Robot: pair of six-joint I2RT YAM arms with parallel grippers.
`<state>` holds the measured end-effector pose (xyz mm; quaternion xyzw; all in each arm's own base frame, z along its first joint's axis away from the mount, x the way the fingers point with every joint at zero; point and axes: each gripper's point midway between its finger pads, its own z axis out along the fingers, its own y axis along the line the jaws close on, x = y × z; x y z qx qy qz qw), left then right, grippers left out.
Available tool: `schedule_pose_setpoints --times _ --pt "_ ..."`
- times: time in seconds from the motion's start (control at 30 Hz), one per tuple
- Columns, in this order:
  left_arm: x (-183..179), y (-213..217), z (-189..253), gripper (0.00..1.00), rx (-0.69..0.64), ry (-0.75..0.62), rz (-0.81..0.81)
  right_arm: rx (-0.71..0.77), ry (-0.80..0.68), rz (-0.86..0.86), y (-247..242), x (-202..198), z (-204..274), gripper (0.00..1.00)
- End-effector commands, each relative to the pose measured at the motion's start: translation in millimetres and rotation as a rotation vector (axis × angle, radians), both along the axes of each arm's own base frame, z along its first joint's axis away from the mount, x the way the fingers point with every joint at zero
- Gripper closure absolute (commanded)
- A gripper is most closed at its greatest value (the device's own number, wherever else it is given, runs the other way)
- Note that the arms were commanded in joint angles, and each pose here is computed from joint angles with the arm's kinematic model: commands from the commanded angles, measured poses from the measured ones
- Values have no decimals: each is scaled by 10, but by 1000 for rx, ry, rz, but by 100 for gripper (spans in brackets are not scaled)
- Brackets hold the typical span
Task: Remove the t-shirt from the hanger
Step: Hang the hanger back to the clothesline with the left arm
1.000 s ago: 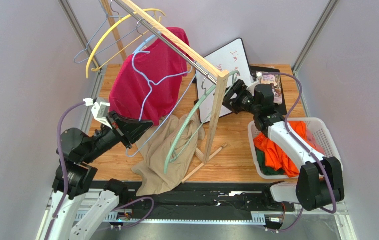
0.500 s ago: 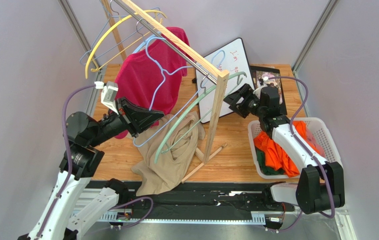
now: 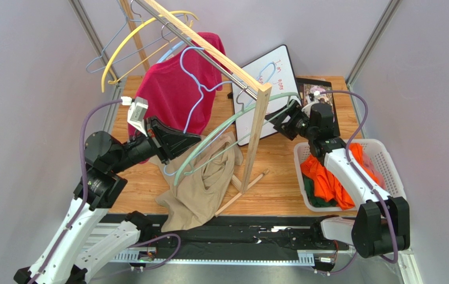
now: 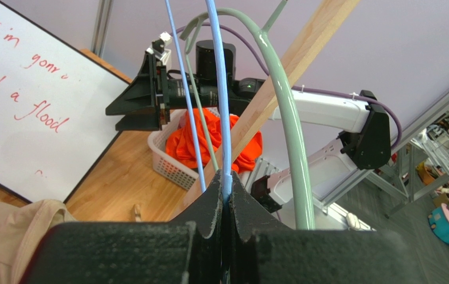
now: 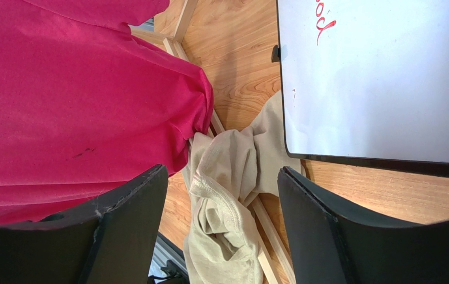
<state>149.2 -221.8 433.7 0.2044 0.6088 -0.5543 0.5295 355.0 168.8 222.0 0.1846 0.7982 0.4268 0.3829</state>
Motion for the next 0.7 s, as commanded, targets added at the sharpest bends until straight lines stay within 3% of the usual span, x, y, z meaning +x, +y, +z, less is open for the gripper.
schedule_pose_setpoints --times 0.0,0.4,0.67 --pt "47 -51 -18 100 -12 -23 9 -18 -65 -14 -54 18 159 27" --pt "90 -171 -91 100 29 -1 -36 -50 -68 1 -53 8 42 27" --pt "111 -277 -209 100 68 15 -81 -61 -131 206 336 -198 -91 26"
